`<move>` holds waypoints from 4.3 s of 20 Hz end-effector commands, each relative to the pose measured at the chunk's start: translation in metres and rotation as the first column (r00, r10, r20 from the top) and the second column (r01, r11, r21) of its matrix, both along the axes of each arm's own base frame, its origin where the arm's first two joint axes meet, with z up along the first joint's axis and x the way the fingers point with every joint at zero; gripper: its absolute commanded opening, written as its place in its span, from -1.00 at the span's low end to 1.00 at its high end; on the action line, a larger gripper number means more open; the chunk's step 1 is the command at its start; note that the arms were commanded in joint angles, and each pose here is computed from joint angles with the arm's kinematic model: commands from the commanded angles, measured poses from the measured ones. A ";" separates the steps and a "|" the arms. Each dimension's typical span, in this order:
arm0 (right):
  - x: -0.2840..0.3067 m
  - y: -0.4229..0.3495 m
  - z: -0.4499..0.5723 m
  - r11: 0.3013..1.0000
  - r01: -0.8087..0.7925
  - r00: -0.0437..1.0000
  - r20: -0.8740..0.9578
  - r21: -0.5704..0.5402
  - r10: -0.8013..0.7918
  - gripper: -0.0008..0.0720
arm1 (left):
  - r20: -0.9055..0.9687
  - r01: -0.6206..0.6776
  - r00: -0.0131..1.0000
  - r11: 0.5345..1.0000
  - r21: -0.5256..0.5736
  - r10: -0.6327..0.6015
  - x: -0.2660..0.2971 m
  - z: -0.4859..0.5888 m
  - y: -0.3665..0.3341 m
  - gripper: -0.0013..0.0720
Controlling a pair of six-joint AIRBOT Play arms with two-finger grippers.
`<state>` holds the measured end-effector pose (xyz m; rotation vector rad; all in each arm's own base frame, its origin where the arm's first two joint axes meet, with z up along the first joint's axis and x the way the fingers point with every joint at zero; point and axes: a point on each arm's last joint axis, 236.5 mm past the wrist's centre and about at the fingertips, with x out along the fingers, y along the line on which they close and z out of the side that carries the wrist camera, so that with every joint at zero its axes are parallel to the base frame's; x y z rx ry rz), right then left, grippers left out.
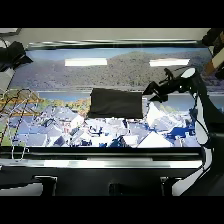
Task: Fold the clothes and pants, and hang the long-sleeved shirts on hangers.
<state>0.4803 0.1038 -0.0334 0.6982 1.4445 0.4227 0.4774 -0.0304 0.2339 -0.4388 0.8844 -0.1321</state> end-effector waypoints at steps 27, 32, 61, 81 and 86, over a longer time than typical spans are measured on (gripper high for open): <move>0.089 -0.063 0.099 0.960 0.256 0.929 0.246 0.112 -0.276 -0.90 | -0.016 0.005 1.000 1.000 0.002 -0.005 -0.003 -0.002 0.000 -0.92; 0.087 -0.165 0.143 0.894 0.441 0.847 0.296 0.076 -0.442 -0.90 | -0.027 0.008 1.000 1.000 0.002 -0.008 -0.005 -0.004 0.000 -0.92; -0.159 -0.405 0.187 0.354 0.763 0.521 0.189 -0.540 -0.832 -0.90 | -0.106 0.038 0.994 0.999 0.009 -0.037 -0.022 -0.015 -0.003 -0.92; -0.293 -0.402 0.052 0.406 0.290 0.489 -0.230 -0.867 -0.841 -0.90 | -0.100 0.056 0.994 0.998 0.021 -0.054 -0.022 -0.015 -0.003 -0.92; -0.307 -0.394 0.038 0.434 0.240 0.473 -0.285 -0.869 -0.833 -0.90 | -0.100 0.056 0.994 0.998 0.021 -0.054 -0.022 -0.015 -0.003 -0.92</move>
